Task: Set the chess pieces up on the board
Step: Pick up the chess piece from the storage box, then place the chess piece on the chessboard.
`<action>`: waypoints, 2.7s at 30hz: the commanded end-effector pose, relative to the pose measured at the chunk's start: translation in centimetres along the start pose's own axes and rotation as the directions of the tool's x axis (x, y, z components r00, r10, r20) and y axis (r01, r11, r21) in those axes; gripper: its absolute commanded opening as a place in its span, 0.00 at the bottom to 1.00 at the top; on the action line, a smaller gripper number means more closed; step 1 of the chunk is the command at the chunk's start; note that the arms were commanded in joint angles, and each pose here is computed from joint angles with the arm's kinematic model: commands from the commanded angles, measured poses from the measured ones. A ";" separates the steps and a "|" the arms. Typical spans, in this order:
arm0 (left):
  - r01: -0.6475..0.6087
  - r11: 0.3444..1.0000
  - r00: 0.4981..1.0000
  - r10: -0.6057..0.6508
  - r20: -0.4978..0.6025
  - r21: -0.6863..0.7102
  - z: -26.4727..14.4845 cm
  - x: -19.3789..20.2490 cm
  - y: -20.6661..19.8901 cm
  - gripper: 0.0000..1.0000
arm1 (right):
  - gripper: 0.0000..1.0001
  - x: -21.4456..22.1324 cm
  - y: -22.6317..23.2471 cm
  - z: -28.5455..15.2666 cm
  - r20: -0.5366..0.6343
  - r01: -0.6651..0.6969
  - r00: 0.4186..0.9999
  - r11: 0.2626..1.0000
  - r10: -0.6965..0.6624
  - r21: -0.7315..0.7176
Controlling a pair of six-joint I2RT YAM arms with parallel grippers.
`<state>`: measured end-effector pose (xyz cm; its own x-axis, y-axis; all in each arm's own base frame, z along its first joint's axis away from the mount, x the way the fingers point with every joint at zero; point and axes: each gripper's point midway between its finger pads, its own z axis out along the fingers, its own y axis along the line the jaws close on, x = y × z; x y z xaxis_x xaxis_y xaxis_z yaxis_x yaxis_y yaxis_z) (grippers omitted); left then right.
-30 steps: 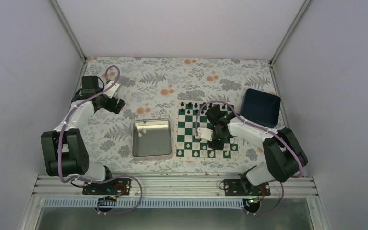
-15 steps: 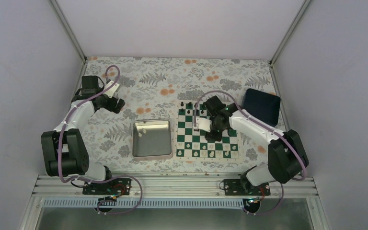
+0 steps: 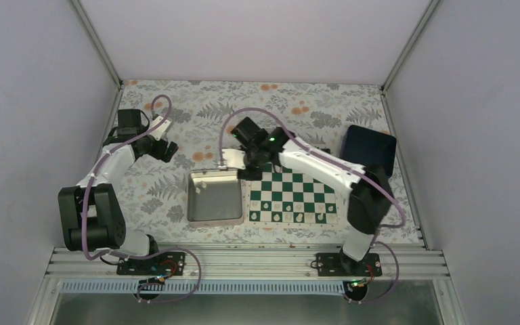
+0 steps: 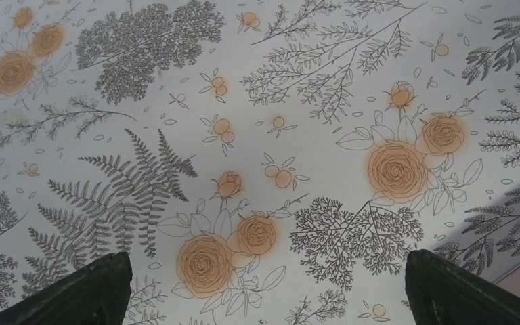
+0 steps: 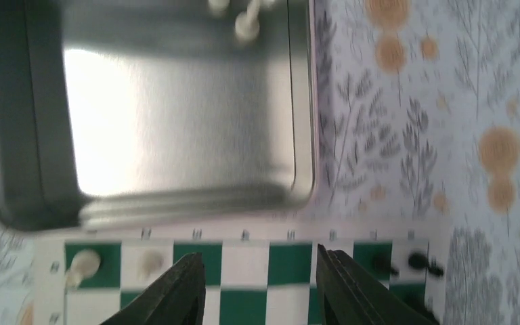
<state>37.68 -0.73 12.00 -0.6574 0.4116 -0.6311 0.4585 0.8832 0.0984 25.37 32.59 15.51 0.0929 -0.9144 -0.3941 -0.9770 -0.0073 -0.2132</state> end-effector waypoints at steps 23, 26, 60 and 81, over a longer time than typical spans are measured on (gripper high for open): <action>-0.022 1.000 0.996 0.020 0.087 0.019 -1.1 -1.3 -1.1 1.00 | 0.45 -10.9 0.3 14.3 0.043 0.089 0.995 0.994 -0.087 -0.061; -0.025 0.999 0.996 0.023 0.090 0.027 -1.1 -1.3 -1.3 1.00 | 0.45 -10.7 0.2 14.9 0.033 0.091 0.995 0.994 -0.089 -0.061; -0.026 0.998 0.996 0.022 0.085 0.049 -0.6 -0.9 -1.6 1.00 | 0.04 -11.0 0.6 15.0 0.036 0.100 0.994 0.994 -0.098 -0.047; -0.008 1.000 0.998 0.008 0.055 -0.007 -0.4 -0.7 -0.4 1.00 | 0.04 2.2 7.6 2.1 0.014 -0.005 1.000 0.995 0.007 -0.098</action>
<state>37.28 -1.61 12.63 -0.6162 0.4133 -0.6704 0.4795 0.8722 0.0970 20.27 33.82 13.59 0.1423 -0.8931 -0.4268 -0.9792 -0.0642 -0.1922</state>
